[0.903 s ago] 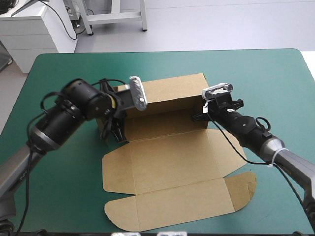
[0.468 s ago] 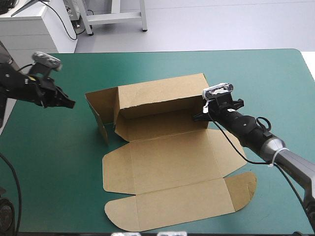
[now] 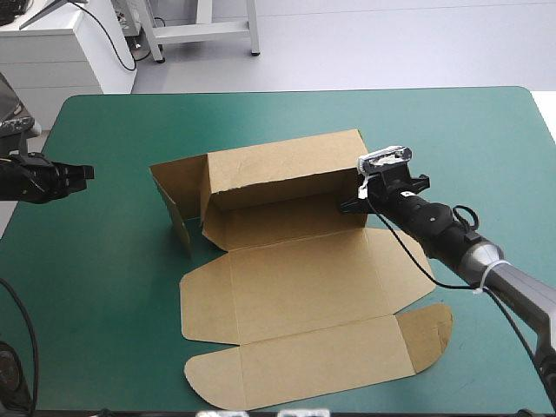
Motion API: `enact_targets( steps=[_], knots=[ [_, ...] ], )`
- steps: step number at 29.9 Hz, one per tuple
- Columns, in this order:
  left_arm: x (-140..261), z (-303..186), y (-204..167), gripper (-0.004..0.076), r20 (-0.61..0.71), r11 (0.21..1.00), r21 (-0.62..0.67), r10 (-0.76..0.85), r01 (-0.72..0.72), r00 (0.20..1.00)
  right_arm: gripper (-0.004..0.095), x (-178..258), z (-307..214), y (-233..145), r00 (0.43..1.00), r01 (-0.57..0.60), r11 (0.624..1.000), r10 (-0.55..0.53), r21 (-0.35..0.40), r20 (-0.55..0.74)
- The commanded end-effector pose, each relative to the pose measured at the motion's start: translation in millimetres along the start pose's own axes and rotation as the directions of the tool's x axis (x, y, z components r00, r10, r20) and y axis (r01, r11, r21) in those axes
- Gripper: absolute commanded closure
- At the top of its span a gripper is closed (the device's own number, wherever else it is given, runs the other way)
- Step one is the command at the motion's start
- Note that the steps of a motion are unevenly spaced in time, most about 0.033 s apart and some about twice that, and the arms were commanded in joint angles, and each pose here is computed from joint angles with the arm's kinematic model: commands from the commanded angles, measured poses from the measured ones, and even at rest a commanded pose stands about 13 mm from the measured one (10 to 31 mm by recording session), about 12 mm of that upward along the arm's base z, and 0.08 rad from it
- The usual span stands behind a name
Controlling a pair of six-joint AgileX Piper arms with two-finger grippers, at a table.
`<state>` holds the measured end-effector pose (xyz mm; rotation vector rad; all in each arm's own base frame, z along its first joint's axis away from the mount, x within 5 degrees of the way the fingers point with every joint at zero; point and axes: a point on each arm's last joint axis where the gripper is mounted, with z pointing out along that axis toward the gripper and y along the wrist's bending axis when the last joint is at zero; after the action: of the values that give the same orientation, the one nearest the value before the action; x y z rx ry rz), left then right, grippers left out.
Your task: Fold the box
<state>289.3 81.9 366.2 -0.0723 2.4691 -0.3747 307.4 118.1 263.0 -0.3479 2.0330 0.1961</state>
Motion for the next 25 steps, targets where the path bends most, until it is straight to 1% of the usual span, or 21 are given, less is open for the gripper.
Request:
enact_targets(
  steps=[1, 2, 5, 7, 10, 16, 17, 19, 24, 25],
  knots=[
    [-5, -14, -9, 0.0731, 0.099, 1.000, 0.014, -0.006, 0.005, 0.995, 0.0927, -23, -11, -3, 0.997, -0.041, 0.999, 0.043, -0.033, 0.063],
    [-4, -13, -9, 0.0731, 0.097, 1.000, 0.014, -0.007, 0.006, 0.995, 0.0927, -24, -10, -7, 0.997, -0.056, 0.997, 0.059, -0.052, 0.053],
    [-4, -13, -9, 0.0731, 0.098, 1.000, 0.016, -0.008, 0.006, 0.995, 0.0925, -26, -6, -15, 0.994, -0.109, 0.982, 0.108, -0.153, -0.014],
    [-5, -13, -9, 0.0732, 0.100, 1.000, 0.019, -0.010, 0.008, 0.995, 0.0917, -29, -3, -21, 0.990, -0.137, 0.974, 0.129, -0.181, -0.058],
    [-5, -13, -9, 0.0731, 0.101, 1.000, 0.022, -0.012, 0.010, 0.995, 0.0917, -39, -4, -26, 0.990, -0.114, 0.980, 0.099, -0.165, -0.100],
    [-5, -13, -9, 0.0732, 0.102, 1.000, 0.023, -0.011, 0.009, 0.995, 0.0917, -72, -18, -31, 0.979, -0.127, 0.985, 0.106, -0.113, -0.173],
    [-5, -13, -9, 0.0731, 0.102, 1.000, 0.023, -0.011, 0.009, 0.995, 0.0917, -78, -21, -31, 0.978, -0.132, 0.985, 0.111, -0.109, -0.175],
    [-5, -13, -10, 0.0732, 0.105, 0.999, 0.035, -0.017, 0.014, 0.994, 0.0917, -91, -28, -31, 0.969, -0.180, 0.978, 0.158, -0.103, -0.190],
    [-6, -14, -14, 0.0731, 0.113, 0.996, 0.078, -0.039, 0.030, 0.993, 0.0906, -120, -47, -29, 0.961, -0.210, 0.970, 0.183, -0.120, -0.206],
    [-6, -14, -14, 0.0731, 0.111, 0.996, 0.079, -0.039, 0.030, 0.993, 0.0907, -125, -50, -29, 0.958, -0.216, 0.970, 0.188, -0.113, -0.219]
  ],
)
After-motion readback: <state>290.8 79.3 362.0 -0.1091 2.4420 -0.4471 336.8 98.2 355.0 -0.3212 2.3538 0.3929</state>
